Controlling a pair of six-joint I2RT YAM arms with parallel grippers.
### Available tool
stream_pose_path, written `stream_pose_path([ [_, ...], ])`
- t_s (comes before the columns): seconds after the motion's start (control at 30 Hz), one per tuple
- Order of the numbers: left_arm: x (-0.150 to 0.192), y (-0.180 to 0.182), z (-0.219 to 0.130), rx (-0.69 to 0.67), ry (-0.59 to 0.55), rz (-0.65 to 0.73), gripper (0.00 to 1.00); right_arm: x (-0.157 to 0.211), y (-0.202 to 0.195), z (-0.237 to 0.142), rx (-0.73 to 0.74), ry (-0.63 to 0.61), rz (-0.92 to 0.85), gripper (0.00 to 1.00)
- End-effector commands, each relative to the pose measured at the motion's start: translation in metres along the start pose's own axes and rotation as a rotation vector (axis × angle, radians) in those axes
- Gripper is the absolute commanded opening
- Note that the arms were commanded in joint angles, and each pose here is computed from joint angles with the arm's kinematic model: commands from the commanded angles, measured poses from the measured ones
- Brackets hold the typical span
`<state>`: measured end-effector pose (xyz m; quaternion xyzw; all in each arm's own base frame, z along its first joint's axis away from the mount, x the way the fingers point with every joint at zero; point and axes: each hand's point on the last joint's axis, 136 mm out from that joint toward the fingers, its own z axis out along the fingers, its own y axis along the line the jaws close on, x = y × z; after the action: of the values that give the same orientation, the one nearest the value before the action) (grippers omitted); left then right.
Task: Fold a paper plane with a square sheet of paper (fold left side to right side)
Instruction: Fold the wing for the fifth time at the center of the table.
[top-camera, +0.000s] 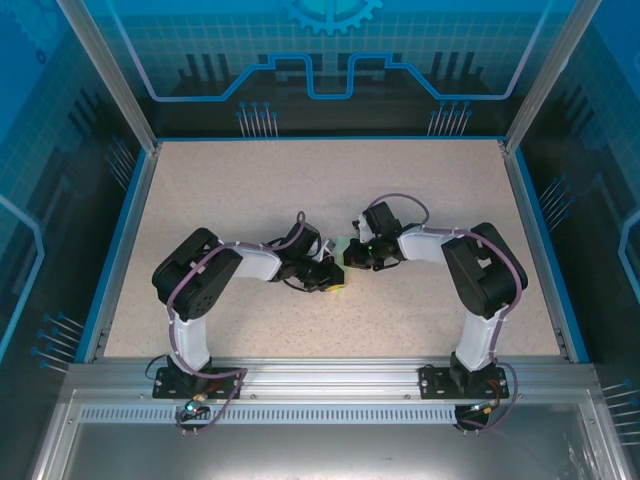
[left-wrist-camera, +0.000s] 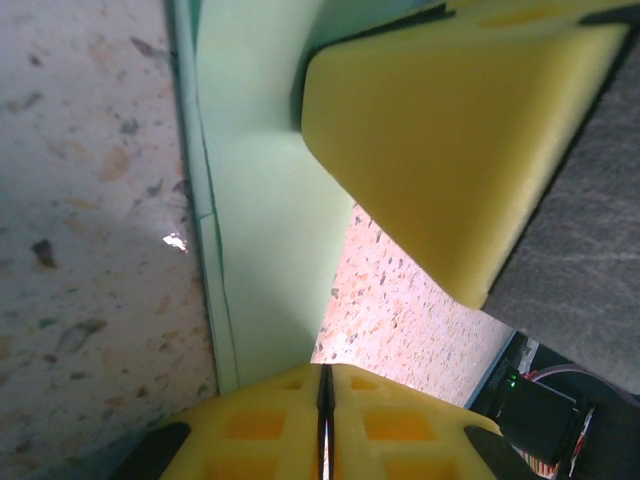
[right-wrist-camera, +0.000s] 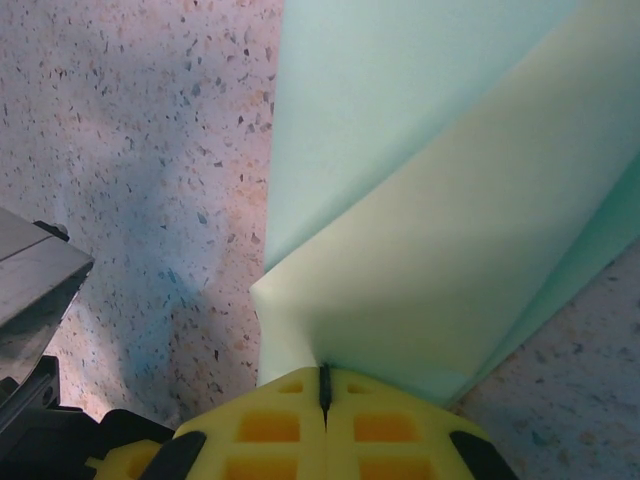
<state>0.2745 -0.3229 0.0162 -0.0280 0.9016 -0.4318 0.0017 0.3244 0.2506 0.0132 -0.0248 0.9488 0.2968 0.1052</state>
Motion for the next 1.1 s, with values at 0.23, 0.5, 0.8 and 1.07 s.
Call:
stream_pose_path([
  [0.23, 0.024, 0.043, 0.009, -0.118, 0.067, -0.109, 0.11, -0.026, -0.033, -0.002, 0.079, -0.051, 0.007, 0.01],
  [0.5, 0.023, 0.043, 0.010, -0.118, 0.068, -0.111, 0.10, -0.050, -0.049, -0.010, 0.084, -0.083, 0.038, 0.01],
  [0.8, 0.022, 0.042, 0.010, -0.118, 0.068, -0.109, 0.10, -0.075, -0.069, -0.015, 0.085, -0.092, 0.086, 0.01],
  [1.07, 0.022, 0.041, 0.009, -0.113, 0.068, -0.106, 0.10, -0.084, -0.071, -0.016, 0.039, -0.087, 0.110, 0.01],
])
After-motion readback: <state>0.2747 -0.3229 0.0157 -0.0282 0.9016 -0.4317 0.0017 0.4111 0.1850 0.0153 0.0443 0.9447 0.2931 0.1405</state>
